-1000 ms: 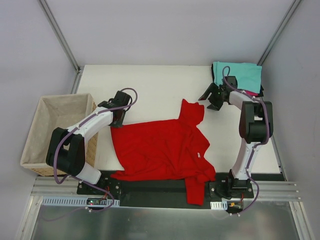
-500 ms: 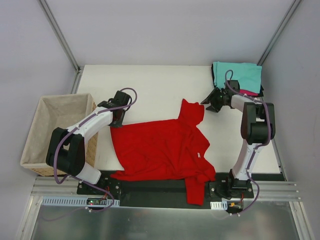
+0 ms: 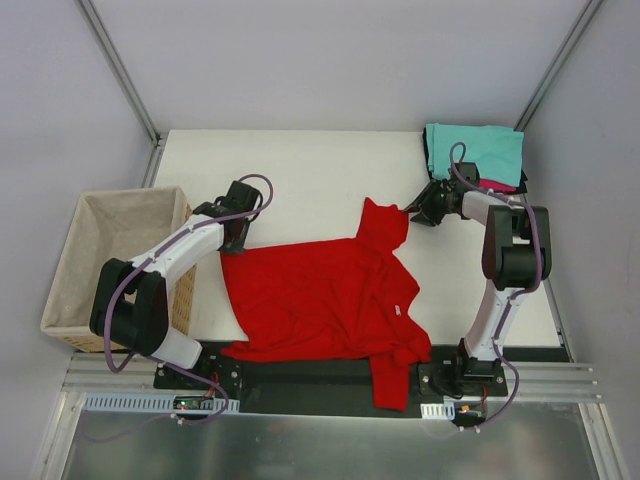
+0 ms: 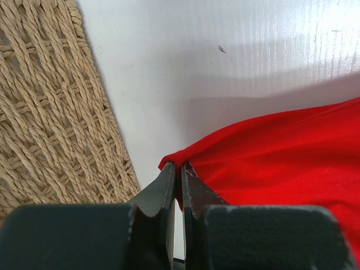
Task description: Fold and stack the t-shirts
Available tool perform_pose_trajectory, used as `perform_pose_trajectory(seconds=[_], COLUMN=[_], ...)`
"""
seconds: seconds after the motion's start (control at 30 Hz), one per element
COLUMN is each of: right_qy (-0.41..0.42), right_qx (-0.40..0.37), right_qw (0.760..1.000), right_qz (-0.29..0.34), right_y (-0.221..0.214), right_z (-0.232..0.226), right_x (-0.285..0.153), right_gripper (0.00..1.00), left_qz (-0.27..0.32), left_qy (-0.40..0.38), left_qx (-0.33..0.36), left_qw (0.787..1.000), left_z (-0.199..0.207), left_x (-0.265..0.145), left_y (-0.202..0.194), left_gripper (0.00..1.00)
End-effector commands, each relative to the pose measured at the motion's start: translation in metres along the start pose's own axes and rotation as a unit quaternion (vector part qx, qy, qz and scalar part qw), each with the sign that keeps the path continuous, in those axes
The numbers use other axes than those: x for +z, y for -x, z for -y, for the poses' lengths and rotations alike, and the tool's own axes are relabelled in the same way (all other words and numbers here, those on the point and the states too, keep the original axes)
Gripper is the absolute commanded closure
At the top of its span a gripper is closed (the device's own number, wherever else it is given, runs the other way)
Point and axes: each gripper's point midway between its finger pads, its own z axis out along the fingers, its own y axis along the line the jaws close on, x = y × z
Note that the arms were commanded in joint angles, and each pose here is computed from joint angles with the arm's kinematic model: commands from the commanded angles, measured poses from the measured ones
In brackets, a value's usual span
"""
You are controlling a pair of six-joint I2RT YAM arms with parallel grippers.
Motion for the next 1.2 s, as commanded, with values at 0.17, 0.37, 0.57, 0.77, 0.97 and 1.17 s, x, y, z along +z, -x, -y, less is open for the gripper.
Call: perform_pose_trajectory(seconds=[0.17, 0.37, 0.57, 0.77, 0.97, 1.17], right_qy=[0.009, 0.076, 0.033, -0.135, -0.235, -0.261], right_qx=[0.015, 0.025, -0.001, -0.107, -0.161, -0.205], right_qw=[1.0, 0.996, 0.999, 0.985, 0.958, 0.943], right_qz=[-0.014, -0.047, -0.021, 0.027, 0.039, 0.008], right_y=[-0.002, -0.007, 0.004, 0.029, 0.041, 0.03], right_z=[-0.004, -0.028, -0.017, 0.013, 0.027, 0.015], right_x=[0.0, 0.006, 0.001, -0.045, -0.072, -0.054], right_gripper=[0.6, 0.6, 0.59, 0.54, 0.53, 0.53], left_qz=[0.014, 0.021, 0.024, 0.028, 0.038, 0.042], left_qy=[0.013, 0.004, -0.001, -0.017, -0.029, -0.037], left_qx=[-0.016, -0.023, -0.023, -0.023, -0.028, -0.028], left_qw=[1.0, 1.0, 0.999, 0.999, 0.998, 0.998], left_z=[-0.01, -0.008, -0.007, -0.002, 0.0, 0.003], left_x=[-0.008, -0.011, -0.012, -0.014, -0.019, -0.021], left_y=[0.003, 0.005, 0.006, 0.009, 0.011, 0.012], left_gripper=[1.0, 1.0, 1.0, 1.0, 1.0, 1.0])
